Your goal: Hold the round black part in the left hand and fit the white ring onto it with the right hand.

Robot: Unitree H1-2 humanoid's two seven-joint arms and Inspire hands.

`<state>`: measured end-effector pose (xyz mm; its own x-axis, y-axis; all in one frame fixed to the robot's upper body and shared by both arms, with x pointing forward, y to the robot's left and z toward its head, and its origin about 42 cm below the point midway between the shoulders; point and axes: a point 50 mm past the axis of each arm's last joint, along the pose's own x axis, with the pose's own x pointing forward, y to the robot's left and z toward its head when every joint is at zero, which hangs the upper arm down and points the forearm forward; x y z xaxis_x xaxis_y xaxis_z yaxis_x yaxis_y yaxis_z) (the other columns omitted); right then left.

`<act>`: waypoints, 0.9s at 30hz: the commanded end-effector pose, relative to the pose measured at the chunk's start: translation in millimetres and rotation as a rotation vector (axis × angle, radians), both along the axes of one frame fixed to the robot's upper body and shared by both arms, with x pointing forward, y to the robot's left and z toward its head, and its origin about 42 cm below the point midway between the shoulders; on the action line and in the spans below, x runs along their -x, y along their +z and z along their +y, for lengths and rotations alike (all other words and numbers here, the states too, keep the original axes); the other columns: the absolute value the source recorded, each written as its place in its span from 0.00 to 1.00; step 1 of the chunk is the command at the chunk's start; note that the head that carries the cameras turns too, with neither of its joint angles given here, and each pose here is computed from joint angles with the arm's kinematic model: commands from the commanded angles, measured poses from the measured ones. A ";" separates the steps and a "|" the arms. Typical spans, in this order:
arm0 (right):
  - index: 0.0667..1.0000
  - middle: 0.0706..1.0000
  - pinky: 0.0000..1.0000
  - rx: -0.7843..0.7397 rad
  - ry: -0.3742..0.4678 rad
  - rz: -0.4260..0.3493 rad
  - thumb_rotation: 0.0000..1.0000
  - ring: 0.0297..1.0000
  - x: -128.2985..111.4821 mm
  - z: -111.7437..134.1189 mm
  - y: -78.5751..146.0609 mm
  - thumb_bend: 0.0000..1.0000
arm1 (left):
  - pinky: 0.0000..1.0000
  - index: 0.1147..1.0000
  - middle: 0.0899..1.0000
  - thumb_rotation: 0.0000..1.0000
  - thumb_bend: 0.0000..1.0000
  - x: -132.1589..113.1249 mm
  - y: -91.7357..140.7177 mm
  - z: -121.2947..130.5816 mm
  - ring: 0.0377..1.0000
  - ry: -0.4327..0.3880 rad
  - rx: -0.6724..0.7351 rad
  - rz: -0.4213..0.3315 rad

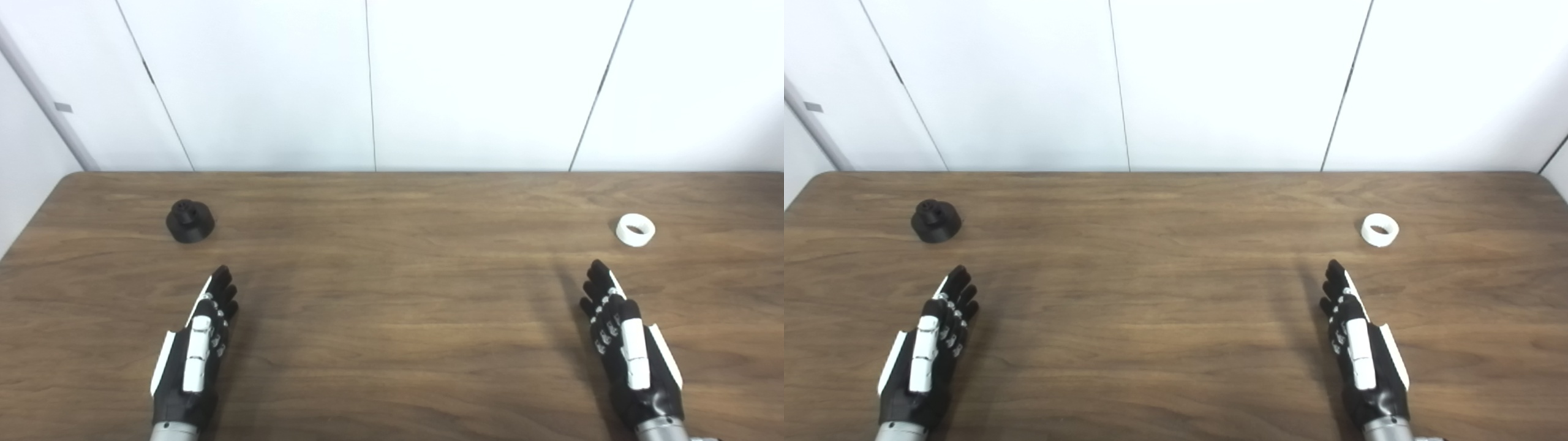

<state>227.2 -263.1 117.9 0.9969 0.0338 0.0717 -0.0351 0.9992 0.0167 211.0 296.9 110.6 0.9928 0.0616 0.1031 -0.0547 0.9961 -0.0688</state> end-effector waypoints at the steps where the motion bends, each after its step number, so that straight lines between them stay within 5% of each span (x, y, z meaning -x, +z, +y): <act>1: 0.97 1.00 1.00 -0.008 -0.004 -0.016 0.99 1.00 3.1 0.0 -1.6 0.61 | 1.00 0.98 1.00 0.93 0.50 0.5 -1.6 -3.8 1.00 -0.007 -0.006 -0.031; 27: 0.99 1.00 1.00 -0.025 0.001 -0.007 1.00 1.00 2.7 -19.7 -21.6 0.60 | 1.00 0.97 0.98 0.92 0.44 2.9 -16.8 -28.4 0.98 0.008 -0.036 -0.014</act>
